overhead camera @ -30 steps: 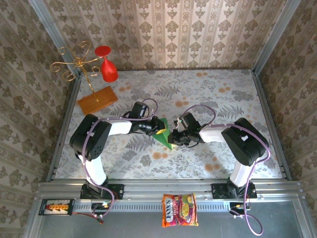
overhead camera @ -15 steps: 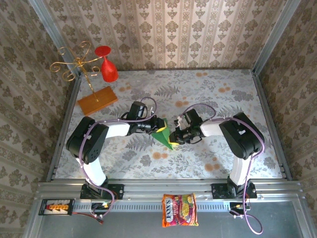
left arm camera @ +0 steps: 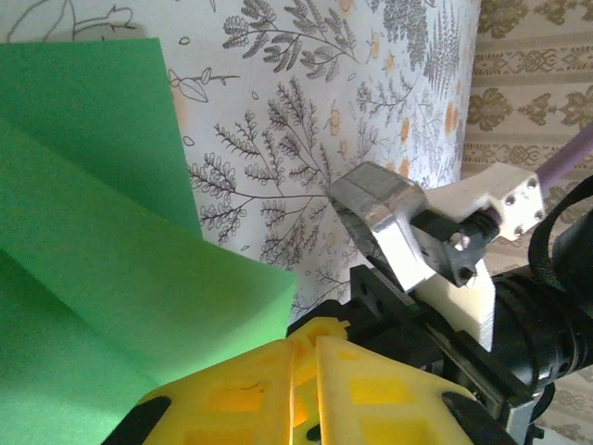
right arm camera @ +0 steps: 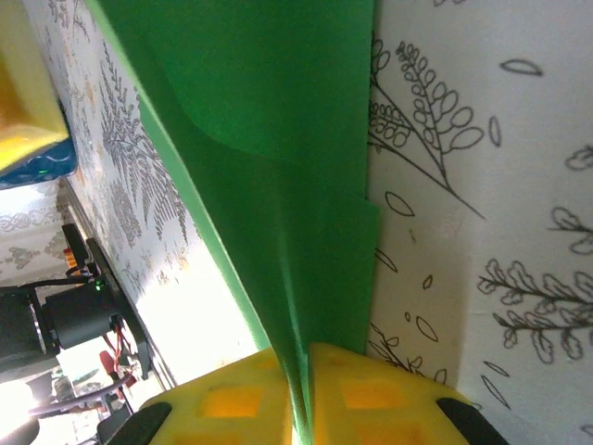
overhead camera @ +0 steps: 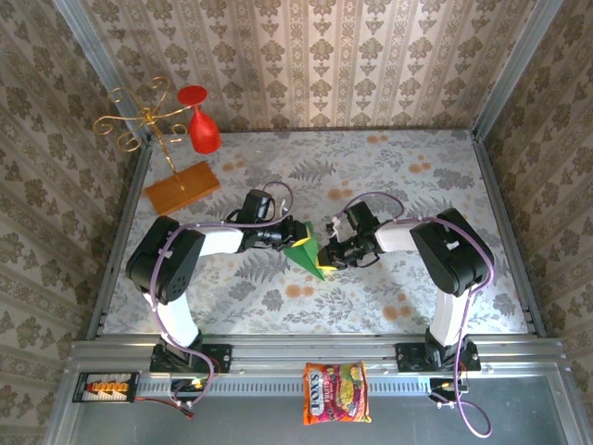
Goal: Fold a paper plane with a square sheet of paper (pick it up from the middle)
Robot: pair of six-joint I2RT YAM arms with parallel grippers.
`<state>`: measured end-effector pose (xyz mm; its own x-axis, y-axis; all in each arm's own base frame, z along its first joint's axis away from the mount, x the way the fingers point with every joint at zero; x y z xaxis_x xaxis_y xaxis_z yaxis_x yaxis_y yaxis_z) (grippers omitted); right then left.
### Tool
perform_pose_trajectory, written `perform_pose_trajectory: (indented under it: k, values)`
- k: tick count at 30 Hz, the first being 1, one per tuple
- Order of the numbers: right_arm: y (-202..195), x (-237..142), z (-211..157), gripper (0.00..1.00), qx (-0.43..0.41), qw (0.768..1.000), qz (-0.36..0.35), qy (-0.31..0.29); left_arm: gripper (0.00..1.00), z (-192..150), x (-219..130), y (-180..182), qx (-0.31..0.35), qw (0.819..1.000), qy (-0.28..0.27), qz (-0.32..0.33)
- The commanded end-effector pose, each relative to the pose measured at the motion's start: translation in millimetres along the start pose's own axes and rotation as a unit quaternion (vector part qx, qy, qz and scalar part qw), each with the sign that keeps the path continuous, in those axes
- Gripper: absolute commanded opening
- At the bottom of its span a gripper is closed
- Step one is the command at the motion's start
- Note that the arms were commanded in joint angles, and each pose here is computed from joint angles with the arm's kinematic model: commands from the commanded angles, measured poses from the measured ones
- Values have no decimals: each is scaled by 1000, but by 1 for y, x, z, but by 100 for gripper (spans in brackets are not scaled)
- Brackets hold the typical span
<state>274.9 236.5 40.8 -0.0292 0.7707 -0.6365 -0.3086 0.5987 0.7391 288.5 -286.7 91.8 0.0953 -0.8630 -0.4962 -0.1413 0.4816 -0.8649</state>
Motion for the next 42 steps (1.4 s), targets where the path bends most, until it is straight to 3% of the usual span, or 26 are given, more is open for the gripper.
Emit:
perform_pose_trajectory:
  k: [1, 17, 30, 42]
  values:
    - [-30, -4, -17, 14, 41, 997, -69, 8, 13, -3, 6, 1, 16, 1000, 19, 9]
    - [-24, -2, -16, 19, 45, 997, -57, -2, 12, -2, 25, 7, 13, 999, 42, 25]
    - [-2, -18, -6, 25, 58, 997, -37, -29, 12, -3, 27, 10, 15, 998, 50, 33]
    - [6, -17, -17, 25, 59, 998, -30, -17, 12, -4, 26, 13, 15, 998, 51, 34]
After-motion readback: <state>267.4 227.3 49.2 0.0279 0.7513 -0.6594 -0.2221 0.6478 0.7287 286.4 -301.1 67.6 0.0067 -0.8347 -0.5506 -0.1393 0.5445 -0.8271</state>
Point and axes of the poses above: each hand's point on the last joint's axis, 136 mm out from that joint toward the fingers, its own x axis out along the fingers, its own y axis along the line the jaws close on, z = x × y, the point moved 4 cm from there along -x, back along the fingers, and after that the axes turned 12 degrees about -x, right-handed, at the moved point
